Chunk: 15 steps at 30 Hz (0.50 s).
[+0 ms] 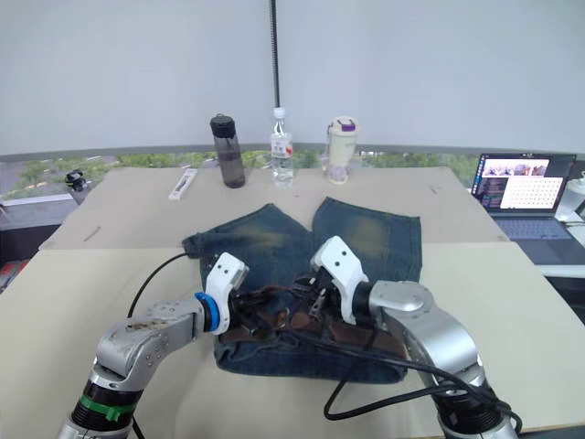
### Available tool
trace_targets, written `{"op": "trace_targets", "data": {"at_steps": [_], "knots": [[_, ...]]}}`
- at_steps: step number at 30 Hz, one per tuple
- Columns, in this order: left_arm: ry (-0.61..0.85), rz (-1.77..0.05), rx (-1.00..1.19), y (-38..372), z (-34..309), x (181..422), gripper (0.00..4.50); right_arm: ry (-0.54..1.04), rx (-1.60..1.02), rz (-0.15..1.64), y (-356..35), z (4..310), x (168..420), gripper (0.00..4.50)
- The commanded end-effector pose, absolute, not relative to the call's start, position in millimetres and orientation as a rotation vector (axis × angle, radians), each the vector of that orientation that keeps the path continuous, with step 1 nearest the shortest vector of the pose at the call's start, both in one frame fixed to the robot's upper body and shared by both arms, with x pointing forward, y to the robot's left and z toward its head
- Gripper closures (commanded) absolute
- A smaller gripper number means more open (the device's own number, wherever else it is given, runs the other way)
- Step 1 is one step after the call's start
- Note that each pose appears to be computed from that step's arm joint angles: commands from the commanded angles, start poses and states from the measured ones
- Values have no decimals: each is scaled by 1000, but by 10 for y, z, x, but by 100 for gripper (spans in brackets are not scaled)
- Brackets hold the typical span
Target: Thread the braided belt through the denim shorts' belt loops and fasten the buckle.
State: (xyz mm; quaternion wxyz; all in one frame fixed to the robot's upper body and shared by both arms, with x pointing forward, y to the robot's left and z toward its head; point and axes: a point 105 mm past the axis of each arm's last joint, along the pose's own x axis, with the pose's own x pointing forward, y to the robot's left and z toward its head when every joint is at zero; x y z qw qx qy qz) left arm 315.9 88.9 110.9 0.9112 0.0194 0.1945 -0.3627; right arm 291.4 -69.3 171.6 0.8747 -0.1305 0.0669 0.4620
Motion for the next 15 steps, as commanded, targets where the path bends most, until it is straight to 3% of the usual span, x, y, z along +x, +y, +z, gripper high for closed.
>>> {"op": "trace_targets", "data": {"at_steps": [1,5,11,15], "knots": [[376,-742,54,908,1176,3175,450,78,-261,943,-742,1864,2879,282],[376,-742,55,909,1187,3186,450,104,-271,1022,-665,1829,2765,282],[374,-753,55,870,1215,3196,450,177,-332,1119,-466,1628,2695,446],[361,-767,79,828,1232,3194,450,259,-506,1106,-447,1406,2809,446]]}}
